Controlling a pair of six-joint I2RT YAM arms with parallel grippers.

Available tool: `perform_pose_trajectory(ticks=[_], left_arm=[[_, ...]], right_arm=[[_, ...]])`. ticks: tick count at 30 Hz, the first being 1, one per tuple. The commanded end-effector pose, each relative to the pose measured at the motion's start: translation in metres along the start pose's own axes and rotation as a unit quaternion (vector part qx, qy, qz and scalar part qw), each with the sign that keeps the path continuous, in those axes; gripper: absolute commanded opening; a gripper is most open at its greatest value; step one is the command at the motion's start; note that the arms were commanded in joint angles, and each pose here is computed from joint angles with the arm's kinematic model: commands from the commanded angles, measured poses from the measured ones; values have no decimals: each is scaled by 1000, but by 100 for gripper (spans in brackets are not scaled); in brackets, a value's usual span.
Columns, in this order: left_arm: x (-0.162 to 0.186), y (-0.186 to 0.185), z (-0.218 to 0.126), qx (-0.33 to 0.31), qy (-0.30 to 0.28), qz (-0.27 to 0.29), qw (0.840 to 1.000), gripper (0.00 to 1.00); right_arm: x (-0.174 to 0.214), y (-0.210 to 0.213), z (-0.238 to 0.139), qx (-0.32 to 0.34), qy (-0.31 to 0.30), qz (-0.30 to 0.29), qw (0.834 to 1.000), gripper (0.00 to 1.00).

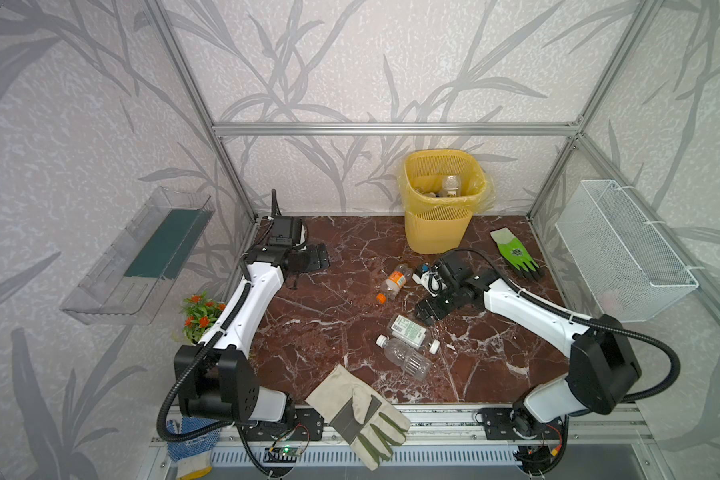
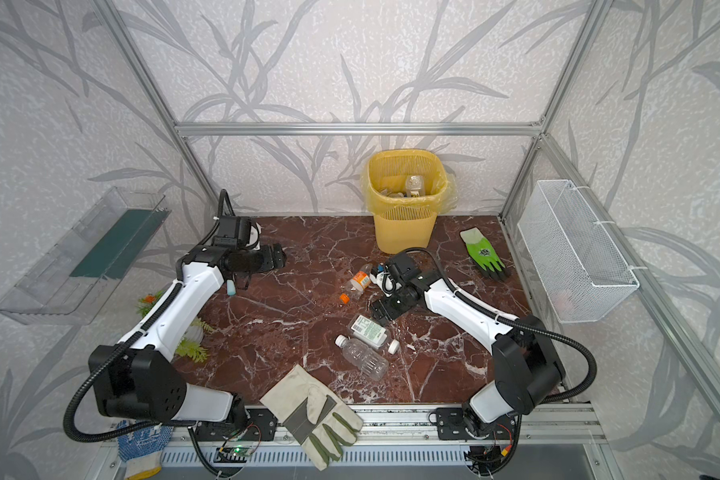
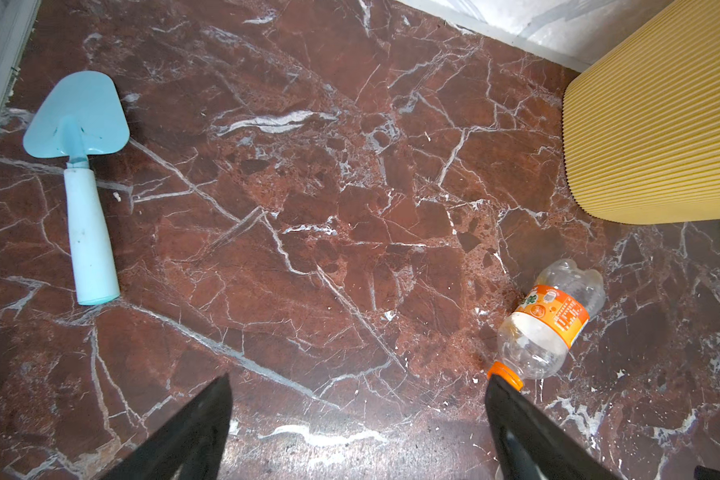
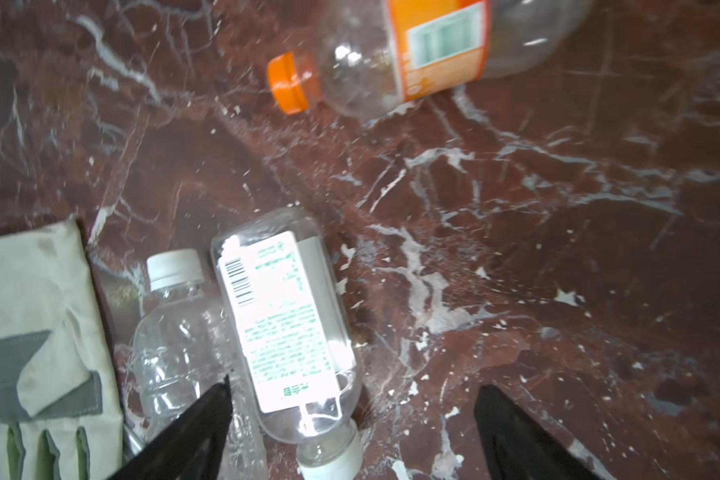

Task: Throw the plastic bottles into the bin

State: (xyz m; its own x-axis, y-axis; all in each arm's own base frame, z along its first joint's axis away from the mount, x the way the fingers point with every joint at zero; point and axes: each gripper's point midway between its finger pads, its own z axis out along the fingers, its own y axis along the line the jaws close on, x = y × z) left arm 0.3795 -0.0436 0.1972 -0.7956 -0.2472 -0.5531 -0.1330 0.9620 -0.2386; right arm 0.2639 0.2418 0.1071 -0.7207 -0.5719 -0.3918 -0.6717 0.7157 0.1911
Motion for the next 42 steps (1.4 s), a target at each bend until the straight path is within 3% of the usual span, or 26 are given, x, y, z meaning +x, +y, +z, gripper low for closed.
perform_pose_trajectory(ticks=[1,11,22,36,42], left_arm=[[3,-1,-4,7,1,16,1000,94],[2,-2,-8,18,-5,9,1000,94],[3,-1,-7,18,-4,7,1000,94],[5,-2,-4,21,2,5,1000,93],[7,-4,-1,27,7,3,1000,93]], right_arm=[[30,6,9,16,83,-58,995,94],[32,12,49,33,139,-102,985,96],[27,-14,72,100,139,-74,982,93],[28,-54,51,122,96,33,987,68],[33,-82,25,108,35,153,982,60]])
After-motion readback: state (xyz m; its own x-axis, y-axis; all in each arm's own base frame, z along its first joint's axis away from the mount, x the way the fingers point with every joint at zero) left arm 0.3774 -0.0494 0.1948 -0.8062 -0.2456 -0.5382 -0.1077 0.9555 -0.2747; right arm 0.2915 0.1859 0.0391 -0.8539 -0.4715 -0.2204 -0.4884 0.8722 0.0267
